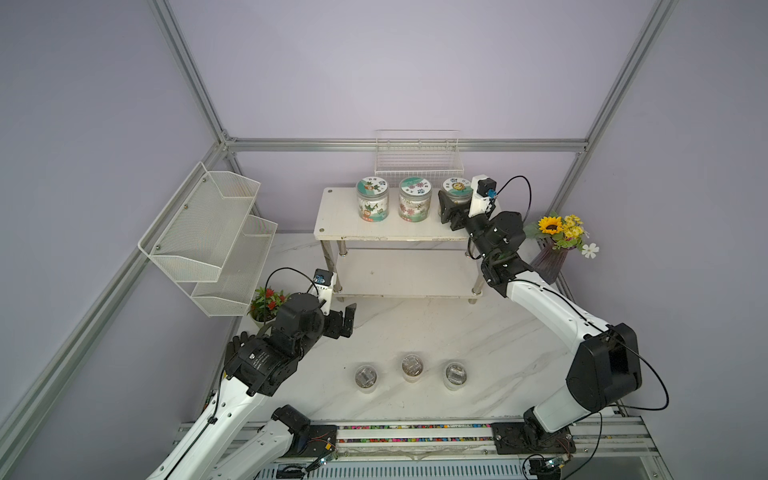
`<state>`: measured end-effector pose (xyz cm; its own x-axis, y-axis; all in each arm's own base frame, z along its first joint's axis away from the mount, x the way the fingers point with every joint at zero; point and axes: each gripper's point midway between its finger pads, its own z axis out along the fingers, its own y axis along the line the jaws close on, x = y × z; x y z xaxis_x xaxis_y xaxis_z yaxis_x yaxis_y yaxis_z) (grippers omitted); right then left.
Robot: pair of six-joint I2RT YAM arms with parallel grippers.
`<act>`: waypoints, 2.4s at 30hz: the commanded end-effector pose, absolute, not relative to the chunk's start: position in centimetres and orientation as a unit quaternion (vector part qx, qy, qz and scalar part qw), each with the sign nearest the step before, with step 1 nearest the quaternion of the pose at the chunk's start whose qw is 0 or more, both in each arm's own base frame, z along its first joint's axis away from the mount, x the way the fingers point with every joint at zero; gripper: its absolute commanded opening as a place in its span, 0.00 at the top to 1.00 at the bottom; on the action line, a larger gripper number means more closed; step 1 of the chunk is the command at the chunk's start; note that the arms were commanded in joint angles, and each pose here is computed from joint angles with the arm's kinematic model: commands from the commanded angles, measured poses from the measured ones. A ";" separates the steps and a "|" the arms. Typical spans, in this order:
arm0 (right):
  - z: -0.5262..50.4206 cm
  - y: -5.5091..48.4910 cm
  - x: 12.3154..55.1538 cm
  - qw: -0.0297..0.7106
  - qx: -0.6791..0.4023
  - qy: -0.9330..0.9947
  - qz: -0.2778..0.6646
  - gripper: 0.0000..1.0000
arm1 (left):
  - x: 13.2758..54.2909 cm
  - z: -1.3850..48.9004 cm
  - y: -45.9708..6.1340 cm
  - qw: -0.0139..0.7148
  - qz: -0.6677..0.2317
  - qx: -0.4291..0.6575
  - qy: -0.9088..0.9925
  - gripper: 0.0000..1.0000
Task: Place the seed container on the shelf
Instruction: Place the seed jar on the shelf.
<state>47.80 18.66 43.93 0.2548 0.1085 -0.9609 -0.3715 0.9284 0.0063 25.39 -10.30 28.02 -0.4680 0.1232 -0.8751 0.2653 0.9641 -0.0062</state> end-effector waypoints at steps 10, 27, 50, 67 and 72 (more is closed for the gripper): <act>45.3 18.4 47.0 0.796 -0.117 0.574 0.154 0.07 | 25.9 29.2 -10.5 0.523 -0.079 0.113 0.841 0.00; 45.3 18.1 46.3 0.792 -0.115 0.579 0.155 0.03 | 25.8 29.4 -10.4 0.525 -0.079 0.112 0.840 0.00; 45.1 17.3 43.9 0.779 -0.118 0.595 0.158 0.03 | 25.1 29.9 -9.9 0.527 -0.084 0.104 0.839 0.00; 41.9 15.9 38.2 0.758 -0.124 0.618 0.171 0.03 | 24.5 30.7 -9.4 0.532 -0.083 0.098 0.837 0.01; 39.9 16.3 35.0 0.739 -0.136 0.635 0.180 0.03 | 24.1 30.7 -9.1 0.529 -0.079 0.096 0.839 0.00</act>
